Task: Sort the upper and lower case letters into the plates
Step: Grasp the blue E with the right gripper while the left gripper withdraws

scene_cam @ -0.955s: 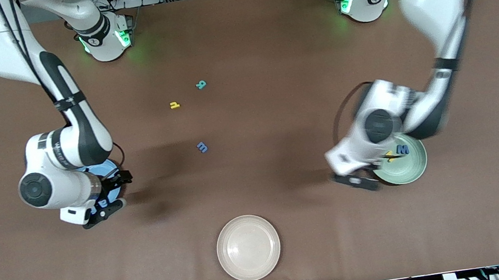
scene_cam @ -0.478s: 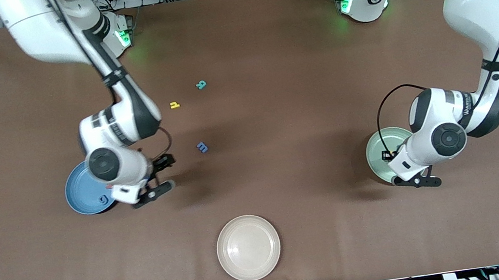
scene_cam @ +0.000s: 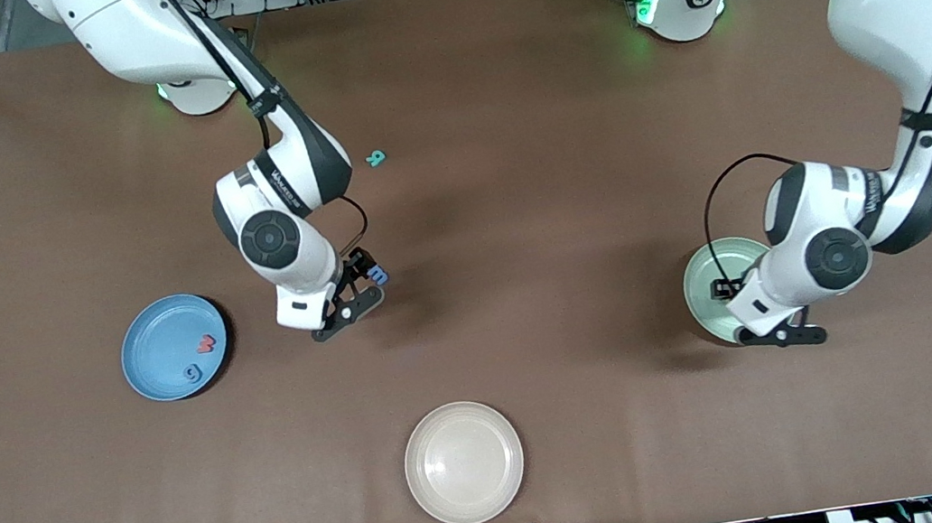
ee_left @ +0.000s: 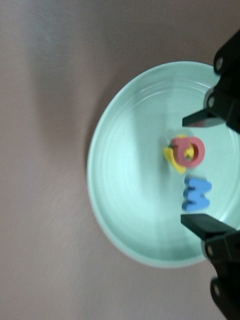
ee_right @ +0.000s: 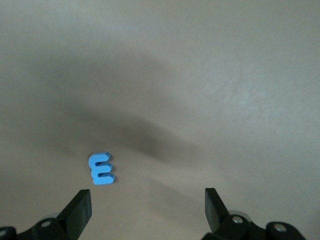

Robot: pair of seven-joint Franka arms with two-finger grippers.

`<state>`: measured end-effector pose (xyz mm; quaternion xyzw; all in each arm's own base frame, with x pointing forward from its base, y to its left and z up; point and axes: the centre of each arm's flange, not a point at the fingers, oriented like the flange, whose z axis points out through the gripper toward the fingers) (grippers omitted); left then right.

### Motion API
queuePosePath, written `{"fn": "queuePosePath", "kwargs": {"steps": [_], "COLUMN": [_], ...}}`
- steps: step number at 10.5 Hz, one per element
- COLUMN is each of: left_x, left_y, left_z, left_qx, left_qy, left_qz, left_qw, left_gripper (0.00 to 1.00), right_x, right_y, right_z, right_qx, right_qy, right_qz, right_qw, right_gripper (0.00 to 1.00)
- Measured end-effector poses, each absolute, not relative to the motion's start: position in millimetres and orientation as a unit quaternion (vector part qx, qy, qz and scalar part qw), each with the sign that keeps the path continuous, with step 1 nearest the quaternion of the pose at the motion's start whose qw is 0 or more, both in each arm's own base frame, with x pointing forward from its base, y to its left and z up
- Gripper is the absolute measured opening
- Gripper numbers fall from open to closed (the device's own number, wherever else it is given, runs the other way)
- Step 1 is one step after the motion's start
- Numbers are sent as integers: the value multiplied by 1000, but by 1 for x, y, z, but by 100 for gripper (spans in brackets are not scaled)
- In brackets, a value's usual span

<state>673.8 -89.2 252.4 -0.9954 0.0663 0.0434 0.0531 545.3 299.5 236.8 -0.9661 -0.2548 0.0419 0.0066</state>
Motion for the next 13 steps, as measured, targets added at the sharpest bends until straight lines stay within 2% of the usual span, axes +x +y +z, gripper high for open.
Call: {"fn": "queuePosePath", "kwargs": {"steps": [1,2,6,8,13], "left_x": [680,682,671,657,628], "left_y": [-82,-78,-87,-95,-81], "left_z": [285,316,402,433,516], "left_qx": [-996,-996,-994,-993,-998], "left_qy": [60,56,57,55,-4], "left_qz": [21,-1,-38,-30,-43], "left_qw": [60,67,89,98,41], "left_gripper": [96,100,100,100,100], "right_x": [532,521,489,489,496], "right_y": [303,310,346,345,336], "right_z": [227,220,205,193,180], "right_qx": [-965,-964,-968,-968,-970], "right_qy": [-262,-264,-252,-251,-243], "right_qz": [34,33,9,-4,-8], "right_qw": [7,6,8,9,5], "right_gripper": [100,100,100,100,100]}}
